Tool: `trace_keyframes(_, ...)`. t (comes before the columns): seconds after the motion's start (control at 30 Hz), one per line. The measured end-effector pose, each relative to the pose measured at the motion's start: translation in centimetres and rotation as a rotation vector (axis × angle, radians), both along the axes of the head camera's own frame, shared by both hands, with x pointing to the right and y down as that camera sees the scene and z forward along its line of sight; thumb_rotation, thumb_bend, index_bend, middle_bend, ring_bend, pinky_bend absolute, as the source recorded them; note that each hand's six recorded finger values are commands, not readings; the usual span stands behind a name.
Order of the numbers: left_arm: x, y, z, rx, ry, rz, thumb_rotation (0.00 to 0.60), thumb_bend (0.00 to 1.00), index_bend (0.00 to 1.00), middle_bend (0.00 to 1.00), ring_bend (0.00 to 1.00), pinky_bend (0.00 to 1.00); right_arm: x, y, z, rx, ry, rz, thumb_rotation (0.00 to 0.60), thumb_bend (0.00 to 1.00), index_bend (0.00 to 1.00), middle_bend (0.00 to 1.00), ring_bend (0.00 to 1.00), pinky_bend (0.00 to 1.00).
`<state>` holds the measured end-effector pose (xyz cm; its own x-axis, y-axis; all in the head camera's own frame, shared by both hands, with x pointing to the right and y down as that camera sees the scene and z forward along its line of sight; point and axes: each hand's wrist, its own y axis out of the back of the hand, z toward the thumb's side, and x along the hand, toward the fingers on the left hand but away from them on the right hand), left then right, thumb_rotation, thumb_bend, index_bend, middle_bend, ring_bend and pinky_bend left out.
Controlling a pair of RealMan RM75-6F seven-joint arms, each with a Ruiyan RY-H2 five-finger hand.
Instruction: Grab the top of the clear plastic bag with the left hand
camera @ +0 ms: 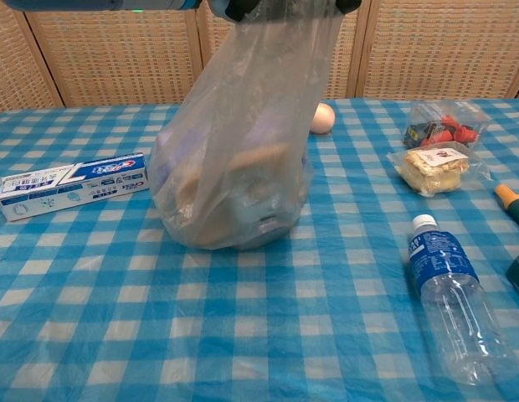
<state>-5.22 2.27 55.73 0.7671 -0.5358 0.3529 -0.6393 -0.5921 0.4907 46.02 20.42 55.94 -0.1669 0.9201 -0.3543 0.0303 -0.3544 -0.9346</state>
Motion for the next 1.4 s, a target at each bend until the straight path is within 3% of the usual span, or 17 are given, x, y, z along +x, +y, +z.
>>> trace_keyframes(0.3, -0.4, 0.2, -0.6, -0.047, 0.025, 0.029, 0.6, 0.0, 0.99, 0.92, 0.84, 0.99, 0.0, 0.0, 0.1, -0.003, 0.002, -0.001, 0.6, 0.0, 0.0, 0.0, 0.0, 0.0)
trace_keyframes(0.57, -2.4, -1.0, -2.2, -0.046, 0.075, -0.034, 0.6, 0.02, 1.0, 1.0, 0.97, 1.0, -0.2, 0.1, 0.1, -0.004, 0.005, -0.005, 0.6, 0.0, 0.0, 0.0, 0.0, 0.0)
trace_keyframes(0.6, -2.6, -1.2, -2.4, -0.041, 0.074, -0.036, 0.6, 0.11, 1.0, 1.0, 0.97, 1.0, -0.2, 0.1, 0.2, -0.004, 0.005, -0.006, 0.6, 0.0, 0.0, 0.0, 0.0, 0.0)
trace_keyframes(0.73, -3.4, -1.5, -2.8, -0.023, 0.071, -0.046, 0.6, 0.74, 1.0, 1.0, 0.98, 1.0, -0.3, 0.1, 0.3, -0.007, 0.006, -0.009, 0.6, 0.0, 0.0, 0.0, 0.0, 0.0)
trace_keyframes(0.83, -4.5, -2.2, -3.1, 0.032, 0.047, -0.064, 0.6, 0.95, 1.0, 1.0, 0.98, 1.0, -0.5, 0.2, 0.3, -0.009, 0.007, -0.014, 0.6, 0.0, 0.0, 0.0, 0.0, 0.0)
trace_keyframes(0.9, -5.3, -2.6, -3.3, 0.084, 0.016, -0.073, 0.6, 0.99, 1.0, 1.0, 0.99, 1.0, -0.6, 0.2, 0.4, -0.01, 0.007, -0.015, 0.6, 0.0, 0.0, 0.0, 0.0, 0.0)
trace_keyframes(1.23, -8.8, -3.6, -3.8, 0.365, -0.196, -0.078, 0.6, 1.0, 1.0, 1.0, 0.99, 1.0, -0.8, 0.3, 0.5, -0.015, 0.004, -0.023, 0.6, 0.0, 0.0, 0.0, 0.0, 0.0)
trace_keyframes(1.33, -9.7, -3.9, -4.1, 0.465, -0.263, -0.09, 0.6, 1.0, 1.0, 1.0, 0.99, 1.0, -1.0, 0.3, 0.4, -0.014, 0.005, -0.028, 0.6, 0.0, 0.0, 0.0, 0.0, 0.0)
trace_keyframes(1.4, -10.1, -4.2, -4.5, 0.567, -0.324, -0.098, 0.6, 1.0, 1.0, 1.0, 0.99, 1.0, -1.0, 0.3, 0.4, -0.013, 0.005, -0.028, 0.6, 0.0, 0.0, 0.0, 0.0, 0.0)
